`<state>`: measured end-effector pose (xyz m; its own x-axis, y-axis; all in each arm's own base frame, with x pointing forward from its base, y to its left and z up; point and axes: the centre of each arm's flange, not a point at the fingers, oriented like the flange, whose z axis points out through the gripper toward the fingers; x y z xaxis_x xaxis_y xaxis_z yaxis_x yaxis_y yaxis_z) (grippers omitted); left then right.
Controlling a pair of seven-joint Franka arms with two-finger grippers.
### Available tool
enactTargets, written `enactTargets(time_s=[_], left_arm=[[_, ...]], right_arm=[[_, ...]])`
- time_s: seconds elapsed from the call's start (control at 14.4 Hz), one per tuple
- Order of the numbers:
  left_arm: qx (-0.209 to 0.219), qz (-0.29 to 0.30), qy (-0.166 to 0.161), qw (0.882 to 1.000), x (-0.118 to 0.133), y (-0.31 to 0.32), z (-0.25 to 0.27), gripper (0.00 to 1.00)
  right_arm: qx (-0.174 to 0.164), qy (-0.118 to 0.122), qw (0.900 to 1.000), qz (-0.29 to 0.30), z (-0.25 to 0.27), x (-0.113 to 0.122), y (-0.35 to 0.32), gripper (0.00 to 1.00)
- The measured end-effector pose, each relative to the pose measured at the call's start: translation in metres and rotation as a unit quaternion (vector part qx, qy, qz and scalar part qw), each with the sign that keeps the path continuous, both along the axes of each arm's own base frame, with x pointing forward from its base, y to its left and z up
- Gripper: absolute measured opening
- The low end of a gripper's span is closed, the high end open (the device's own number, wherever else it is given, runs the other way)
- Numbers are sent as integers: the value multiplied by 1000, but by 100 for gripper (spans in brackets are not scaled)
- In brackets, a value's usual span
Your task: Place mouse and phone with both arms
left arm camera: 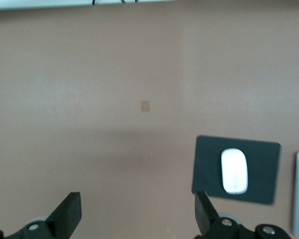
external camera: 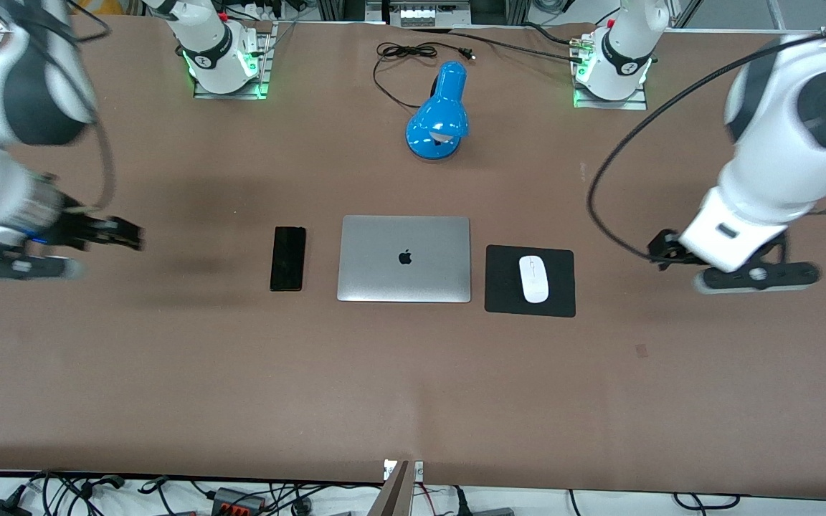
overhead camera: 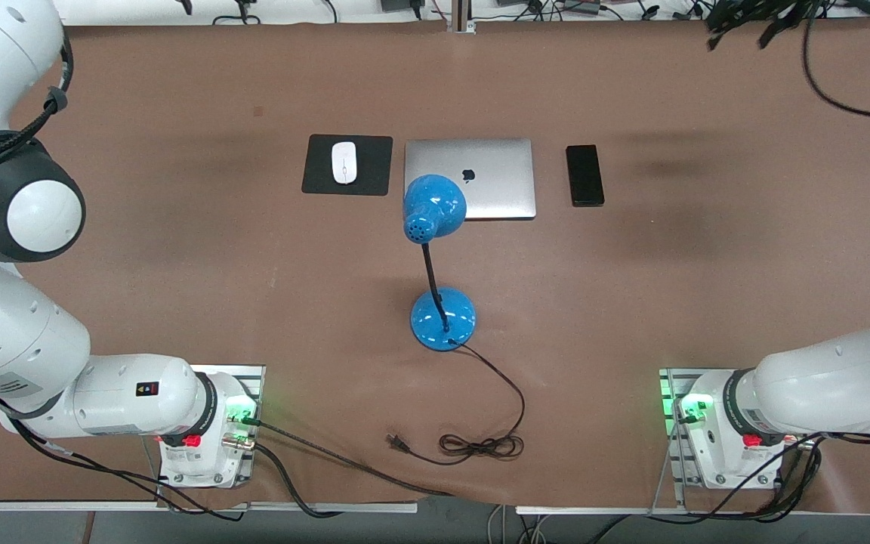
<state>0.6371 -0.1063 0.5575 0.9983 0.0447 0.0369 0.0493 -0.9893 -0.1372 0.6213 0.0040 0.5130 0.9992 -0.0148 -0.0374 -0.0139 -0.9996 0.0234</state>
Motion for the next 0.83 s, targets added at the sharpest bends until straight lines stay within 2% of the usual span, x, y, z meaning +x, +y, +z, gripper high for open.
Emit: enactTargets(time_s=[0.14, 0.35, 0.42, 0.55, 0.69, 0.83], left_arm=[[-26, 2, 37, 999, -8, 20, 19, 100], [-40, -58, 63, 996, -12, 53, 29, 100], [-53, -62, 65, 995, -17, 62, 34, 100], [-92, -53, 58, 993, -34, 77, 46, 100], [-85, -50, 35, 994, -54, 85, 54, 100], [-80, -53, 24, 995, -73, 82, 51, 100]], right_arm=[[-5, 7, 1000, -27, 39, -9, -39, 100], [-7, -8, 999, -48, 83, -20, -64, 100], [-7, -5, 999, -47, 87, -23, -62, 100], [-6, 17, 999, -41, 85, -28, -54, 100], [-5, 26, 999, -36, 80, -29, -48, 100], [-5, 25, 999, -32, 78, -30, -48, 100]])
